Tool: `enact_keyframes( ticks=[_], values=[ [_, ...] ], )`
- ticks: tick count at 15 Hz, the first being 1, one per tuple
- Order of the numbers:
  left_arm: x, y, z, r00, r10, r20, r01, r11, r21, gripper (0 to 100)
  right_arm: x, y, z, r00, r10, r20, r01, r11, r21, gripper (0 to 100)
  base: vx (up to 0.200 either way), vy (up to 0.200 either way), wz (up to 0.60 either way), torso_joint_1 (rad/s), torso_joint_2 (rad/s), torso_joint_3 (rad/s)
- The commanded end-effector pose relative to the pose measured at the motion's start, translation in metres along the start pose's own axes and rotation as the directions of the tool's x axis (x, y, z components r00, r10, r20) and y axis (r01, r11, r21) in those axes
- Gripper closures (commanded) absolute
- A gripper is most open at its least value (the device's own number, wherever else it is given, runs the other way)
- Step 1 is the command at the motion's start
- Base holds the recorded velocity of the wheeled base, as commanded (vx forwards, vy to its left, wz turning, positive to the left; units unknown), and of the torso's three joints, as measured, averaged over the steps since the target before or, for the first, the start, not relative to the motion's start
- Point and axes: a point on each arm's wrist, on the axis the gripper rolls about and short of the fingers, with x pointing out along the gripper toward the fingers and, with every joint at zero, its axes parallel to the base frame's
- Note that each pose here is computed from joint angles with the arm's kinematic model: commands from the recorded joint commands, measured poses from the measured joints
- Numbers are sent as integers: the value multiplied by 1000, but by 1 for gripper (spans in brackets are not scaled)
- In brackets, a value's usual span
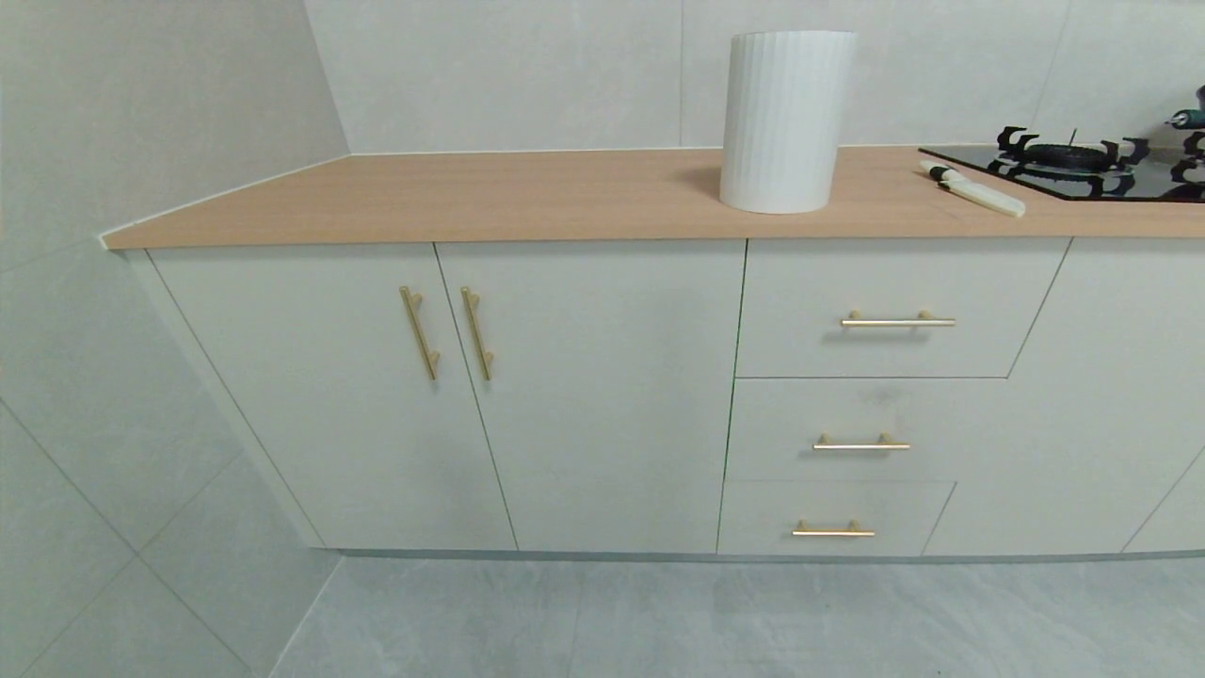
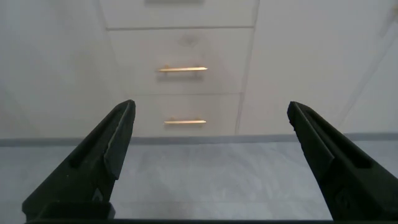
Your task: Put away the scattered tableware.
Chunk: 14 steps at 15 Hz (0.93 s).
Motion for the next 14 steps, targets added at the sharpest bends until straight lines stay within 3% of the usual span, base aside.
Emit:
enact_keyframes(
  ticks=[1,14],
  values=[
    [0,0,0,1000,0,0,0,1000,0,0,1,0,-2,1000,12,-11,-12,1000,0,0,0,0,0,0,0,0],
    [0,0,1,1000,2,3,-2,1000,-3,0,1,1,-1,1000,25,-7,-25,1000,6,0,0,0,0,0,0,0]
  ],
)
